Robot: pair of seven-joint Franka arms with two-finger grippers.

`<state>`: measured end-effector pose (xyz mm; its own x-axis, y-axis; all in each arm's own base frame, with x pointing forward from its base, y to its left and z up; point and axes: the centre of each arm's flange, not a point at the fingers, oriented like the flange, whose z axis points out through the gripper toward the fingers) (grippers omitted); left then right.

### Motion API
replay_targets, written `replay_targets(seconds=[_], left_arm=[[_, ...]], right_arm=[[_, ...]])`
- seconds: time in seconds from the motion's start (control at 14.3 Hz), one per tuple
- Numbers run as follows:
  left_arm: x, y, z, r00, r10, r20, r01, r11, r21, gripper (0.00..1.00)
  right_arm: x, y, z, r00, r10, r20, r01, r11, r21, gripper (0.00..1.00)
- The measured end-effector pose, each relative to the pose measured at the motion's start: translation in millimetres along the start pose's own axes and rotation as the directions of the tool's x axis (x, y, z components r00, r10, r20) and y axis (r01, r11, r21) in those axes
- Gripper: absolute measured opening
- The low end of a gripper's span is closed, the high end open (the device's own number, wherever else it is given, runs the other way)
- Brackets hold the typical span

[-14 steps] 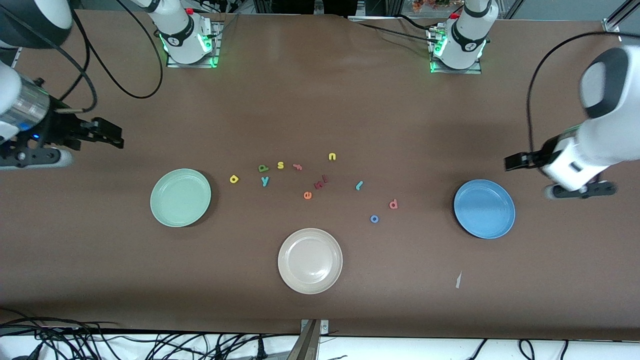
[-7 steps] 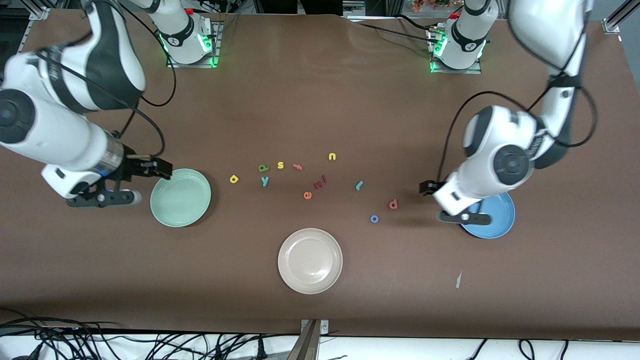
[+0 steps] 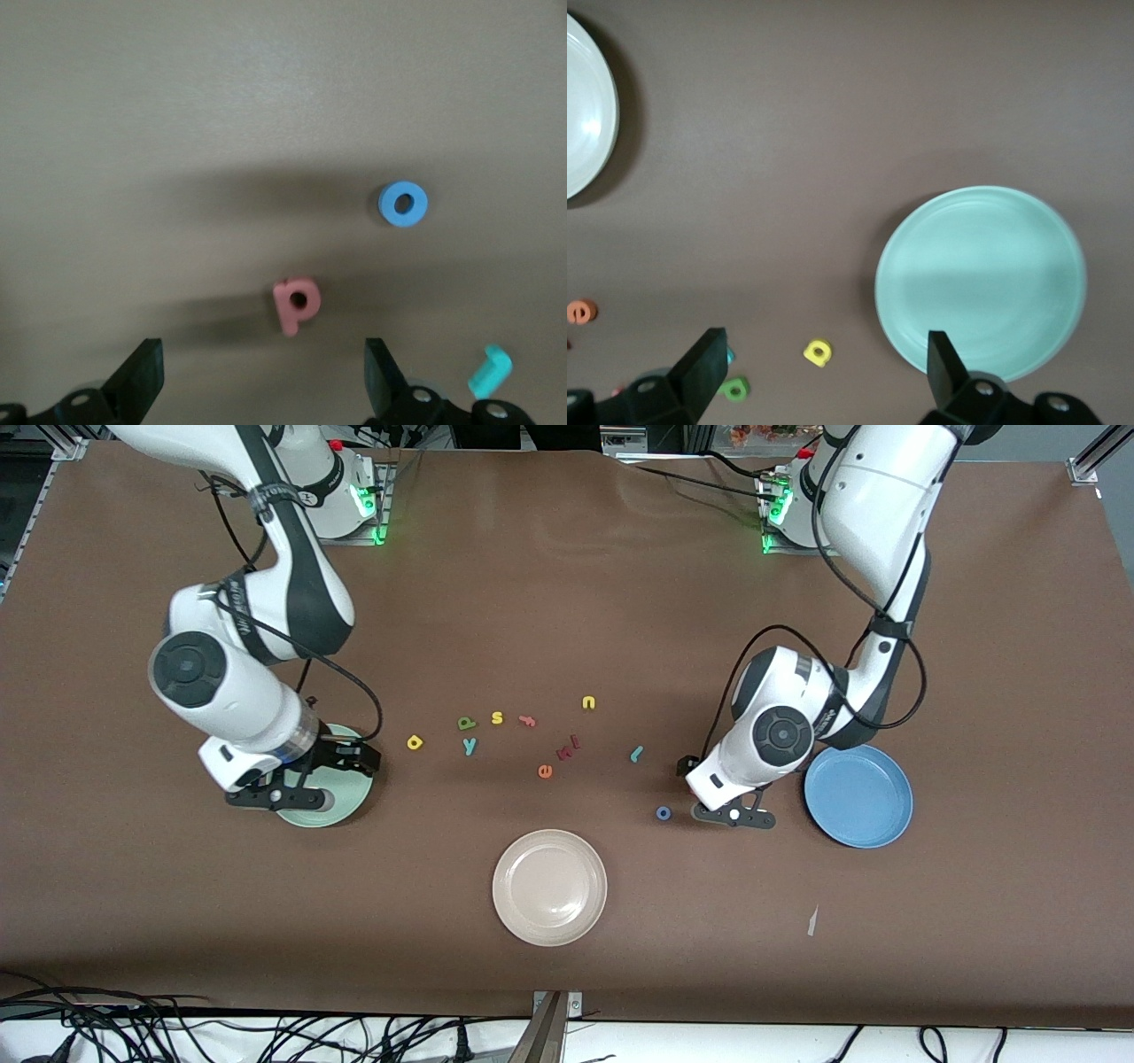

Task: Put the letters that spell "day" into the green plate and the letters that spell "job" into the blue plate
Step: 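Reach the right gripper to the yellow letter while the left gripper reaches the red p, then grasp the red p with the left gripper while the right gripper lowers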

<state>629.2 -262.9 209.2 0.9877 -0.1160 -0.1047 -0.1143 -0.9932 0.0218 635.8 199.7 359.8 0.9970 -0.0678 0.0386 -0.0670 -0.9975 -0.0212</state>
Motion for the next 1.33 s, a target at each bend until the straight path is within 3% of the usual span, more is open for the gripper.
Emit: replay_targets(seconds=[0.35,0.77,0.84,1.19,1.33], left_arm=[[3.0,2.1,23.1,1.0,-0.02,-0.014,0.02,1.0,-0.003,0.96],[3.7,3.7,37.3,0.999,-0.041,-0.019,0.04,0.999,-0.006,0.86],[4.2,5.5,36.6,0.998,-0.05,-0.028,0.049,0.999,-0.008,0.82],[3.9,16.0,35.5,0.996,-0.082,-0.045,0.082,0.997,-0.014,0.29],[3.9,16.8,35.5,0.995,-0.084,-0.047,0.084,0.996,-0.015,0.28]], right_arm=[[-51.7,-26.6,71.5,0.999,-0.004,-0.043,0.006,0.999,0.048,1.0],[-87.2,-38.8,125.2,0.98,-0.184,-0.079,0.184,0.983,-0.009,1.0],[-94.0,-37.8,134.9,0.97,-0.226,-0.09,0.226,0.974,-0.007,1.0],[-120.6,-26.0,164.0,0.926,-0.367,-0.087,0.368,0.93,-0.01,1.0],[-127.7,-23.0,169.8,0.912,-0.398,-0.099,0.399,0.917,-0.008,1.0]])
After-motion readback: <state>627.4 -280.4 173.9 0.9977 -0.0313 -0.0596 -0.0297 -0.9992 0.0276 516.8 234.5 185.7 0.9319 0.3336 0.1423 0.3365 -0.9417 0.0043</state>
